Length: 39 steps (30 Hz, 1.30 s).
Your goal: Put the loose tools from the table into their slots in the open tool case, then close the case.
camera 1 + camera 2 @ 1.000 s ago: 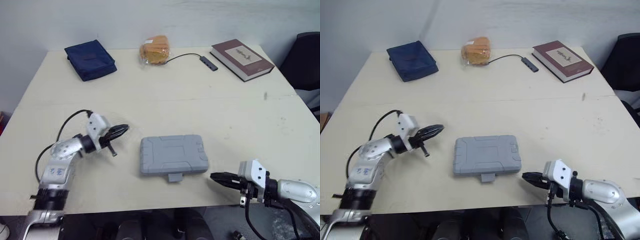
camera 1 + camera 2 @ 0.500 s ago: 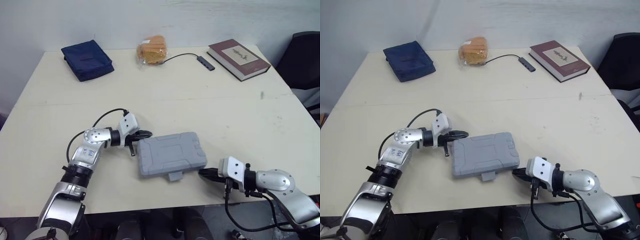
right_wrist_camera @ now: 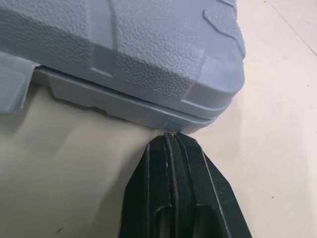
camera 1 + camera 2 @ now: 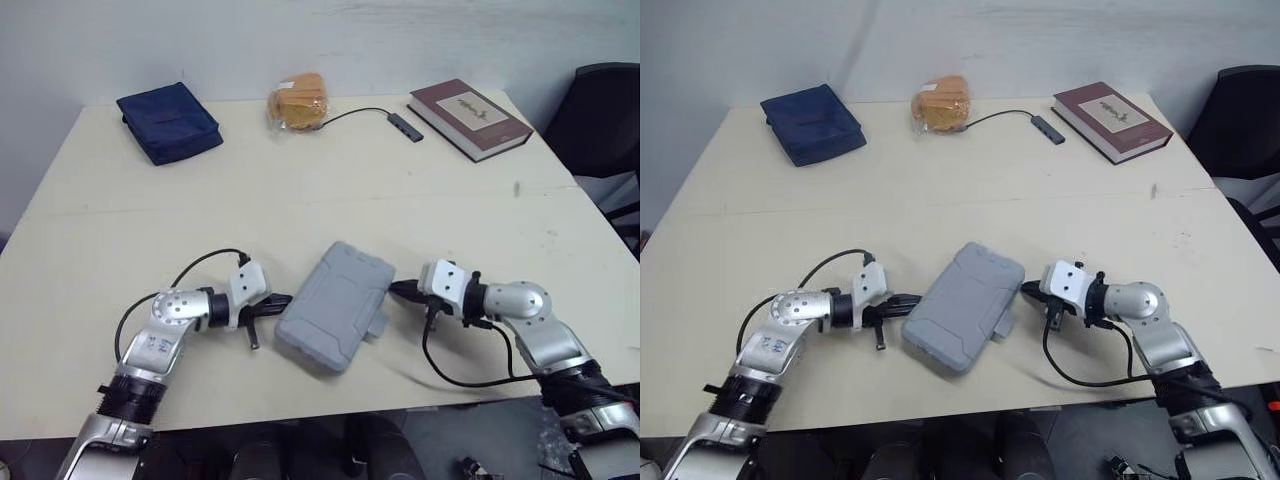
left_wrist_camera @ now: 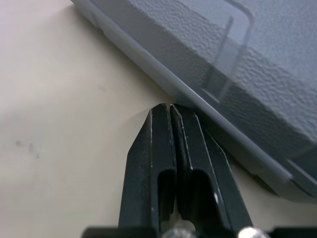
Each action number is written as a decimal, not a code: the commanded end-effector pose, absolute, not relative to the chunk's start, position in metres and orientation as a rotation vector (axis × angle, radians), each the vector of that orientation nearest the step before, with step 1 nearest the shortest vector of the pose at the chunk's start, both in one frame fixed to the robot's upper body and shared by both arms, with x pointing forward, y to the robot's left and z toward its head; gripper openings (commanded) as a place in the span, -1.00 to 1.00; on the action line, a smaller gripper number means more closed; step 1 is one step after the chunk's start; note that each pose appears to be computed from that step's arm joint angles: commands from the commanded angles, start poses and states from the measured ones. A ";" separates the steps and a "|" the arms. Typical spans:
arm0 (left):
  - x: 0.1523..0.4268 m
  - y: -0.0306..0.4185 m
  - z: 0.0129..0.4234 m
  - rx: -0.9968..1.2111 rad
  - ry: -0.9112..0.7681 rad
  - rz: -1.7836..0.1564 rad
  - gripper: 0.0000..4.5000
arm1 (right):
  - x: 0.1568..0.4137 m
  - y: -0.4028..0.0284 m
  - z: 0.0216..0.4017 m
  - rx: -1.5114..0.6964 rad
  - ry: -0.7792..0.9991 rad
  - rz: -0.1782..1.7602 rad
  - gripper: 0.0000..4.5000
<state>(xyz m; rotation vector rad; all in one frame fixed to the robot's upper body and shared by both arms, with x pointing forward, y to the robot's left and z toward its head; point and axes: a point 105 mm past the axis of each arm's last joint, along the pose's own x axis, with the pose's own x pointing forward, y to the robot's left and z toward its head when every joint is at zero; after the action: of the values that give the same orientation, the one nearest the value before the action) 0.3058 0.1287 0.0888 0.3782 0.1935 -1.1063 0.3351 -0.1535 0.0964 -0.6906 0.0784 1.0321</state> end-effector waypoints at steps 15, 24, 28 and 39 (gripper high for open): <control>0.298 0.089 0.180 0.244 -0.172 -1.266 -0.98 | 0.303 -0.205 0.141 -0.540 -0.095 0.794 -1.00; 0.309 0.021 0.140 0.443 -0.044 -1.429 -0.98 | 0.267 -0.158 0.138 -0.415 -0.059 0.959 -1.00; 0.302 0.024 0.101 0.590 0.141 -1.475 -0.98 | 0.251 -0.140 0.120 -0.409 0.028 1.059 -1.00; 0.299 0.027 0.096 0.534 0.175 -1.440 -0.98 | 0.266 -0.128 0.094 -0.504 0.086 1.073 -1.00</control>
<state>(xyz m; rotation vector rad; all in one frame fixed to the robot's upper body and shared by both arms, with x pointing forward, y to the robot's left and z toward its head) 0.3019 0.0182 0.1230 0.5347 0.0485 -1.4415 0.2659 -0.1309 0.0952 -0.4765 0.0988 1.0644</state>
